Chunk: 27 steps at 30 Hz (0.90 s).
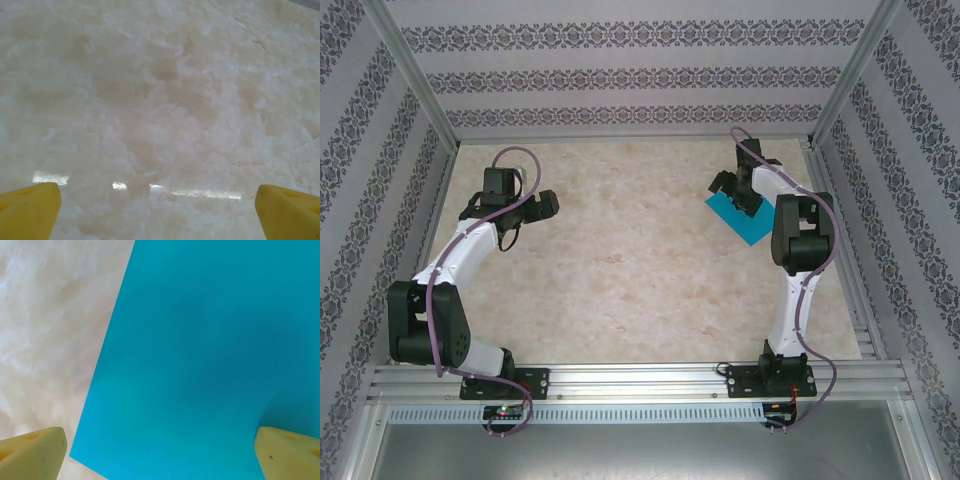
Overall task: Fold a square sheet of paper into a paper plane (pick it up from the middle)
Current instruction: Move the square sheet of paper to the center of the table.
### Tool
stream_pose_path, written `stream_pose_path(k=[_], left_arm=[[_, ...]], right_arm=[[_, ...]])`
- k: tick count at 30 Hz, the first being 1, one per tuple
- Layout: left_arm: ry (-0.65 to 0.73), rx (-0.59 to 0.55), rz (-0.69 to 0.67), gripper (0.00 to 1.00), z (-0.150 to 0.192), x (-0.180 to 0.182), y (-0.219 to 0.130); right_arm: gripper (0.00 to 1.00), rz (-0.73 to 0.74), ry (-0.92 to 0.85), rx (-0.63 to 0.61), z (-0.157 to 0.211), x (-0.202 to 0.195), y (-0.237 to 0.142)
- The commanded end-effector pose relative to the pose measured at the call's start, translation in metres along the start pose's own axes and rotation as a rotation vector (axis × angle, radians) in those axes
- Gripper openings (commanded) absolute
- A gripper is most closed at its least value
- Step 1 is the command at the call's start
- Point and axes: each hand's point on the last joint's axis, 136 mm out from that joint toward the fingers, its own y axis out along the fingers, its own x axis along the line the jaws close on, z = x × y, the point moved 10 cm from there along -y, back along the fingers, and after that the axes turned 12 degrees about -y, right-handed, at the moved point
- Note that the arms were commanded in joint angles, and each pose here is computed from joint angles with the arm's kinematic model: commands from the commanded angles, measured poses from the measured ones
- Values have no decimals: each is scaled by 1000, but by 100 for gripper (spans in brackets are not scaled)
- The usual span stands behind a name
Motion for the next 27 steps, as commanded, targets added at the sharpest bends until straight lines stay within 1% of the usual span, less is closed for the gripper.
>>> stream_pose_path(k=[1,3,7,12,15,17,19,23,25,27], left_arm=[[-11,-1,4,100,-4,-7,-7],[-9,-2,3,100,-4,-7,-9],[-12,2,11,100,-3,-8,-9],[-25,19,24,100,-1,-8,-8],[-30,32,26,100,2,-7,-7],[-32,33,29,100,2,-7,-7],[-29,33,30,100,2,-8,-7],[-28,35,31,100,2,-7,-8],[-27,35,26,100,3,-7,-7],[-27,36,24,100,3,-7,-7]], right_arm=[[97,-45,-56,121,32,15,-5],[97,-84,-86,150,46,23,-8],[97,-103,-186,205,81,41,-14],[97,-108,-346,291,145,76,-20],[97,-149,-427,297,169,105,-33],[97,-160,-469,266,170,119,-48],[98,-146,-483,207,162,126,-65],[98,-27,-489,74,137,118,-88],[98,-5,-474,68,126,107,-85],[98,20,-440,95,117,93,-76]])
